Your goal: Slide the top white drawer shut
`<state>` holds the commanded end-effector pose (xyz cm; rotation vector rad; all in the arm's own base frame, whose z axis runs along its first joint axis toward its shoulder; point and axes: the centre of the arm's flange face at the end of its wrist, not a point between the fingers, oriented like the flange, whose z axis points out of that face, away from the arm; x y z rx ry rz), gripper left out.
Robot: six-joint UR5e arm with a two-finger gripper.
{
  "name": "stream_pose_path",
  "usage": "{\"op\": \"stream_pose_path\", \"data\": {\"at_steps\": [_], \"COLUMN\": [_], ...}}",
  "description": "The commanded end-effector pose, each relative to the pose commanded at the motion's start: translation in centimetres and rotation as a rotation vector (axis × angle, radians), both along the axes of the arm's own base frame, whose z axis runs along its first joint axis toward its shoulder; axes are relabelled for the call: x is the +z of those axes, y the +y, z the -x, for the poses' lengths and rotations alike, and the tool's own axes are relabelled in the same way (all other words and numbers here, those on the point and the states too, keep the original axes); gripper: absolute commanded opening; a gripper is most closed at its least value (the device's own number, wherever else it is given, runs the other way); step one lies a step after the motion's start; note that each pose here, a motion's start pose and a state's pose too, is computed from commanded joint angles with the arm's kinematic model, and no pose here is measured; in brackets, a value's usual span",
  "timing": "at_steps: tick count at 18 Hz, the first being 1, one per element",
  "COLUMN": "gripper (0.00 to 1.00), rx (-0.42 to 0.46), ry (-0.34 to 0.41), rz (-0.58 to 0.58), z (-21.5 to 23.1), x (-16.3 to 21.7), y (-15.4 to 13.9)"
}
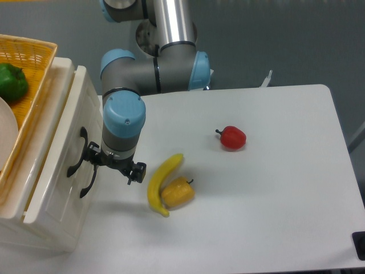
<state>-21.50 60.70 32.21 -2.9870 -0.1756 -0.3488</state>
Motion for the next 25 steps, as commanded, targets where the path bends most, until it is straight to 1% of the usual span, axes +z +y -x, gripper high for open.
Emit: {"op": "stream_pose_path", "data": {"at_steps": [9,14,17,20,25], "gripper": [1.0,1.0,1.0,1.0,1.0], "rx": [-0.012,-0.011,-0.011,-0.016,-0.072], "ry": [0.001,0.011,0.024,0.043,0.09], "rz": [-0.001,-0.017,-0.034,-0.056,-0.098], "z": [-0.8,-0.1,2.4,5.5,9.4], "x": [0.1,1.0,1.5,2.3,4.1], "y": [0.2,0.2,-0.4,-1.8,-4.3]}}
